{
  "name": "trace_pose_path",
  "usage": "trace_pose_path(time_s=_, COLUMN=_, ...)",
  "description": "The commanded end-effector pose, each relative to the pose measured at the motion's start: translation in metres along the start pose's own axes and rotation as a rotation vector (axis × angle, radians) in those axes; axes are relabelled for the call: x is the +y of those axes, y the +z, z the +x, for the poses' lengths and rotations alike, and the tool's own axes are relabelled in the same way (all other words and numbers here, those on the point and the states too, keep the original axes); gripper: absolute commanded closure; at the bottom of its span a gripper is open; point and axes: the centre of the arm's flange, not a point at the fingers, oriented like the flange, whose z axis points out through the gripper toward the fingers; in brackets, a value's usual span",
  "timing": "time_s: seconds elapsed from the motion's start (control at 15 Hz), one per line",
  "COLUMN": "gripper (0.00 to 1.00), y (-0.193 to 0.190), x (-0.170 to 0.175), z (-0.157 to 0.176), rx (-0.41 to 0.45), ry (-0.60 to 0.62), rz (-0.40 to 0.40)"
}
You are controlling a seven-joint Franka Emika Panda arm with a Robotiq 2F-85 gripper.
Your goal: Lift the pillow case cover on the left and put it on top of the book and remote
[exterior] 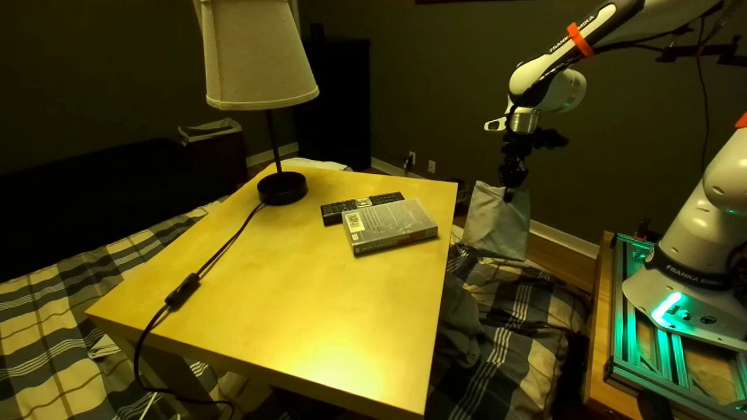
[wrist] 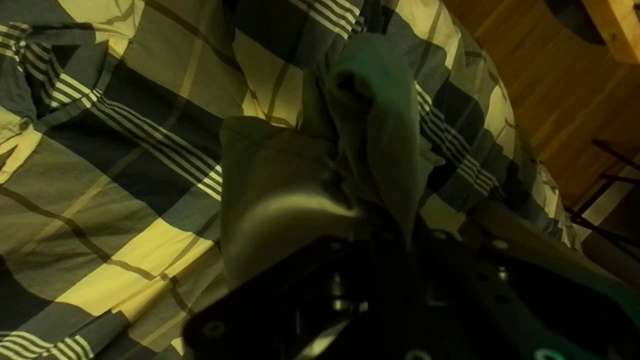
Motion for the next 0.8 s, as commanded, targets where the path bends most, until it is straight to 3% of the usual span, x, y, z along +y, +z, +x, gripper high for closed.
trace_pose_path(time_s=0.0, gripper=0.95, y=0.0, x=-0.003, z=-0.001, rx=0.0, ry=-0.001, rz=-0.001)
trace_pose_path(time_s=0.13, gripper=0.95, y=0.002, x=-0.004, z=-0.003, rx=-0.003, ry=0.001, rz=0.003)
trace_pose_path(time_s=0.33, gripper=0.99, y=-0.037, x=-0.034, z=0.007, rx=0.02, ry=-0.055, rz=-0.048)
trace_pose_path(time_s=0.73, gripper=0.99, y=-0.126, x=-0.125, z=0.035, rx=0.154, ry=-0.259, rz=-0.168)
